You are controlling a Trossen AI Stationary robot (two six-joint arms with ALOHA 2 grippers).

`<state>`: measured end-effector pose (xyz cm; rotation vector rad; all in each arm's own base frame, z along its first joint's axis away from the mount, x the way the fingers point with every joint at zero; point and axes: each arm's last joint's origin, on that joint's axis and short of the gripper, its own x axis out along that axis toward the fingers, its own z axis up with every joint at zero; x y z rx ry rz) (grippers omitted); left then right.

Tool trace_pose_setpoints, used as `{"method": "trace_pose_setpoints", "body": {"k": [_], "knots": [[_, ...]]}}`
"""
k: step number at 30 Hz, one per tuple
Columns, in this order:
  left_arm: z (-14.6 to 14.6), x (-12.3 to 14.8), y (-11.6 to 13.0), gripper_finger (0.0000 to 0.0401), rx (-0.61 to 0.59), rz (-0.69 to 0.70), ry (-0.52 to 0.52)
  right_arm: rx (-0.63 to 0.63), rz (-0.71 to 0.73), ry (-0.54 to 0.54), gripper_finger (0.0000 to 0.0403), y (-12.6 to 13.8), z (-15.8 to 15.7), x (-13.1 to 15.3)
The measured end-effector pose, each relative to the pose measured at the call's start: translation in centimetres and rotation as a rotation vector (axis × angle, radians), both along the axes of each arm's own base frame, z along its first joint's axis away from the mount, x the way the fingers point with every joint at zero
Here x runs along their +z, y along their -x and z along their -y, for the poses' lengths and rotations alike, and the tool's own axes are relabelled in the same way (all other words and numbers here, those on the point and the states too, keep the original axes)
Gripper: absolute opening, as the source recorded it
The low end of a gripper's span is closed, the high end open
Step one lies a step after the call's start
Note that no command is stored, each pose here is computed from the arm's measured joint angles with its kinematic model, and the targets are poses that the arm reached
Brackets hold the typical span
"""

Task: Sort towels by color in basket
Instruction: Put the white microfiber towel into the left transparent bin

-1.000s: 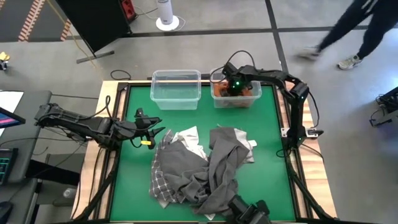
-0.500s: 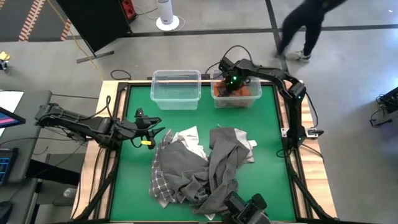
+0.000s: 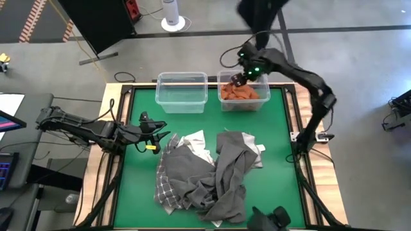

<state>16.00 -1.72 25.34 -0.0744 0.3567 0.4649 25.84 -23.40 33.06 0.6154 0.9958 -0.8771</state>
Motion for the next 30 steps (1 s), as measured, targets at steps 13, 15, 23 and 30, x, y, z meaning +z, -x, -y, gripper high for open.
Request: {"method": "trace_pose_setpoints", "body": {"k": [13, 15, 23, 30], "knots": [[0.3, 0.6, -0.4, 0.016, -0.082, 0.061, 0.026, 0.56, 0.391, 0.281, 0.0249, 1.1, -17.2, 10.5], [0.6, 1.2, -0.6, 0.016, -0.165, 0.114, 0.047, 0.636, 0.422, 0.295, 0.0249, 0.8, -19.5, 10.5], [1.1, 2.0, -2.2, 0.016, -0.259, 0.203, 0.031, 0.807, 0.334, 0.379, 0.0249, -1.7, -26.1, 5.0], [1.3, 3.2, -6.1, 0.016, -0.288, -0.109, 0.039, 0.855, 0.328, 0.415, 0.0249, -2.5, -28.8, -0.8]]}}
